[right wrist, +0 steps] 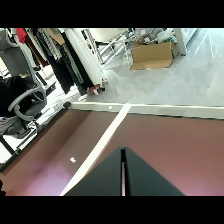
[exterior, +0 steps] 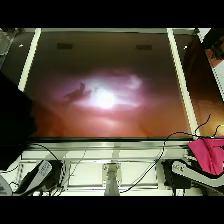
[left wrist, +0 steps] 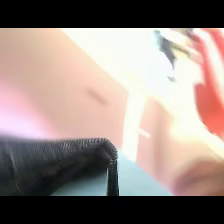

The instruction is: Fold the clothes and pants, and hang the long-sleeved shirts on hangers.

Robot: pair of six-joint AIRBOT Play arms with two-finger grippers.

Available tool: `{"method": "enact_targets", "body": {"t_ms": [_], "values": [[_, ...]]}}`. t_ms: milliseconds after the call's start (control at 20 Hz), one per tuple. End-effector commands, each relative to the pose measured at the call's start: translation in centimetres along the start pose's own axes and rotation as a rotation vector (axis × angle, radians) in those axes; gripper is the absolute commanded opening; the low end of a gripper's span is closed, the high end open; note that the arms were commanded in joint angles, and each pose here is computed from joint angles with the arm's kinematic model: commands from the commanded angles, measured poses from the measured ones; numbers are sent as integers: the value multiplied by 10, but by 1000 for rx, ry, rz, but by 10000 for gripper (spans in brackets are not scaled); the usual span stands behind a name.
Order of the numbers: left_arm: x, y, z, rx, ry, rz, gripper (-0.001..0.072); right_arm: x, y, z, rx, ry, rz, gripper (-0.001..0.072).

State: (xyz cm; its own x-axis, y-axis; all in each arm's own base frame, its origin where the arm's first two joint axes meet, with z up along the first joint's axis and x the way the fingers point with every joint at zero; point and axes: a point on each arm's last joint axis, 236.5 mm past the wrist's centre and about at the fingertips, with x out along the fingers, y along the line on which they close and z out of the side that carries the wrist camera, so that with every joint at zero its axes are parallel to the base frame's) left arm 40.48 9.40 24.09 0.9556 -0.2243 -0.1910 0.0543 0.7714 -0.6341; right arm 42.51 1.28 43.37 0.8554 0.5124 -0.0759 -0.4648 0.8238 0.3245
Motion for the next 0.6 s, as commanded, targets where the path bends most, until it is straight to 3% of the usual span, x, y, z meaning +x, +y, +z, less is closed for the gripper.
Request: {"method": "enact_targets", "body": {"t_ms": [0, 300, 550], "values": [[14, -160, -4, 147, 21, -331, 14, 0, 5, 2, 26, -9, 19, 20], [23, -326, -7, 155, -92, -600, 13, -1, 21, 8, 56, -32, 87, 21], [69, -400, -59, 156, 41, -762, 13, -2, -32, -5, 32, 21, -133, 20]]}}
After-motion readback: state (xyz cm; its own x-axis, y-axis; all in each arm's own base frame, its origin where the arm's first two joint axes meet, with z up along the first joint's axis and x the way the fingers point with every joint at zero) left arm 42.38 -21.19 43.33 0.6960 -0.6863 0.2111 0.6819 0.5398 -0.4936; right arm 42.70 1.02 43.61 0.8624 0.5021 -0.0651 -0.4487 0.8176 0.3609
